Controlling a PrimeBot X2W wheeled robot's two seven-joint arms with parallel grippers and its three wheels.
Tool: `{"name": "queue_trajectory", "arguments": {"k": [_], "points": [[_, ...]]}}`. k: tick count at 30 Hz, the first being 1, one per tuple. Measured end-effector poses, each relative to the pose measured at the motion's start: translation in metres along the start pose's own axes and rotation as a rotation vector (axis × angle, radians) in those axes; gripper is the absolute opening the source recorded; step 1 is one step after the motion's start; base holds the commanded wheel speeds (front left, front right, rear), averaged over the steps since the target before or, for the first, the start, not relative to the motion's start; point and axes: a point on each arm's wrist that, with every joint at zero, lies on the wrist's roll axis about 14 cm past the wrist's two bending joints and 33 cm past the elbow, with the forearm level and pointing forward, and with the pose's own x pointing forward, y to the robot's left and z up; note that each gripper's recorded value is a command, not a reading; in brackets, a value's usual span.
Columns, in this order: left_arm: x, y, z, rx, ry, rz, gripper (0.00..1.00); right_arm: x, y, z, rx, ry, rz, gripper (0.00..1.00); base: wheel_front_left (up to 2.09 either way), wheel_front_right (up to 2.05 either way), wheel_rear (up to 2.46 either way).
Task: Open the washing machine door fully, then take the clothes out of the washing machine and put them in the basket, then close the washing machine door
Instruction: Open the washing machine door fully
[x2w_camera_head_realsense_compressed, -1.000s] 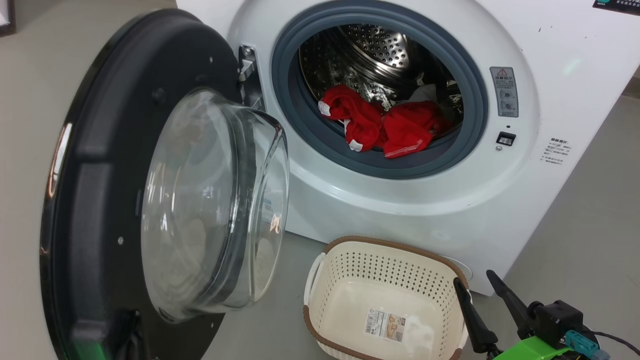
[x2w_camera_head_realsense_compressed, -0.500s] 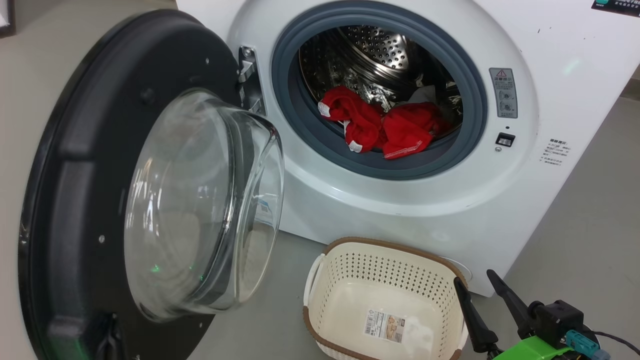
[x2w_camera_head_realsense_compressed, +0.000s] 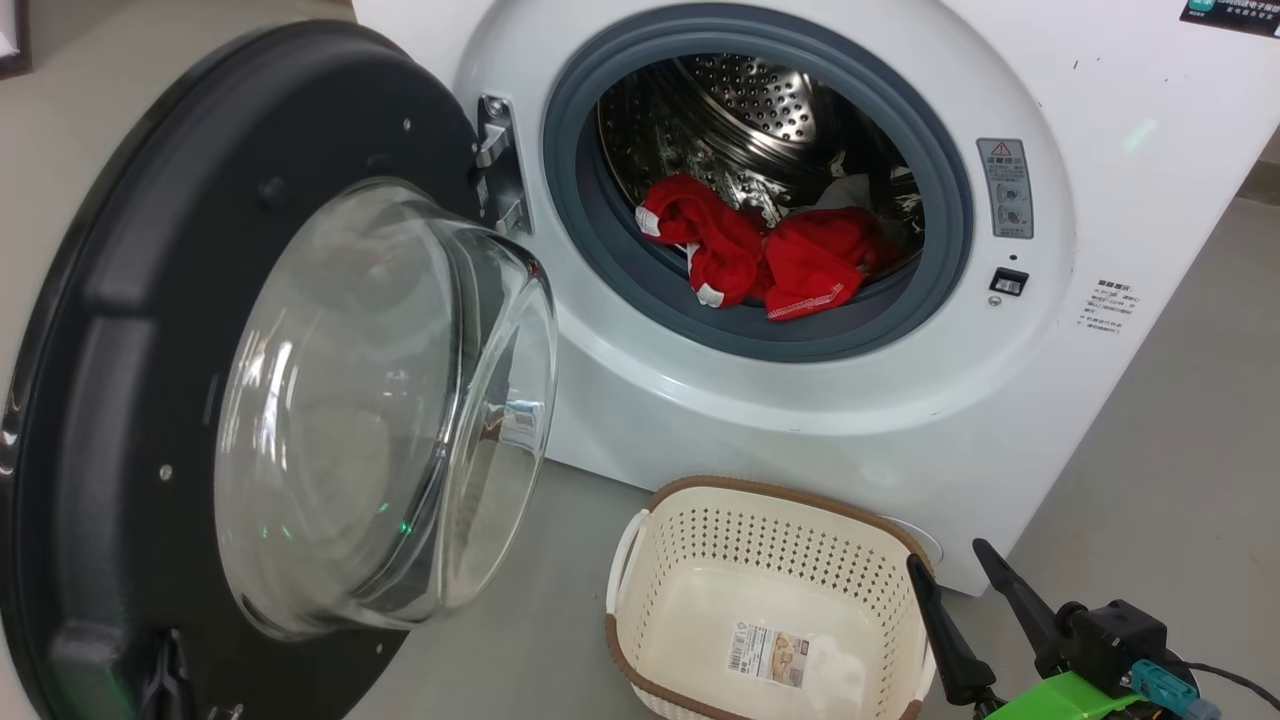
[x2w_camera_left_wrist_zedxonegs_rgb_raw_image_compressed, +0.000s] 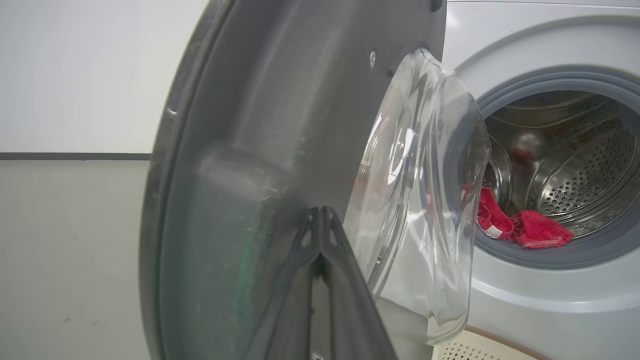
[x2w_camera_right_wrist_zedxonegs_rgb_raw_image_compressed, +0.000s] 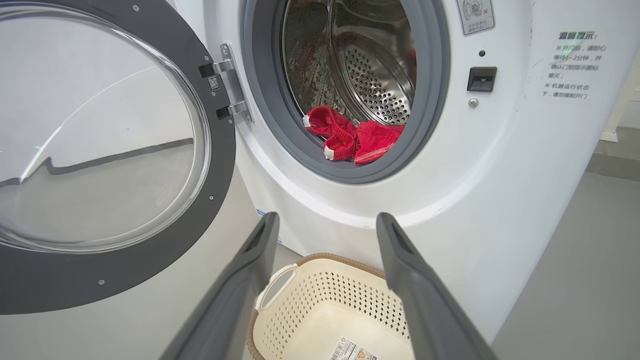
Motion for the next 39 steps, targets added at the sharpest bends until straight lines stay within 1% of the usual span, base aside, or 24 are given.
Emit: {"name": "queue_trajectory", "arguments": {"k": [20, 29, 39], "points": [[0.009, 0.030, 0.005, 0.021, 0.008, 0.095, 0.00, 0.001, 0.001, -0.002, 0.015, 0.000, -0.002, 1.00, 0.00, 0.00, 0.00], [0.018, 0.041, 0.010, 0.041, -0.007, 0.120, 0.00, 0.002, 0.000, -0.002, 0.017, -0.001, -0.004, 1.00, 0.00, 0.00, 0.00], [0.025, 0.051, 0.007, 0.038, 0.004, 0.150, 0.00, 0.002, -0.001, -0.003, 0.021, 0.003, -0.007, 1.00, 0.00, 0.00, 0.00]]}}
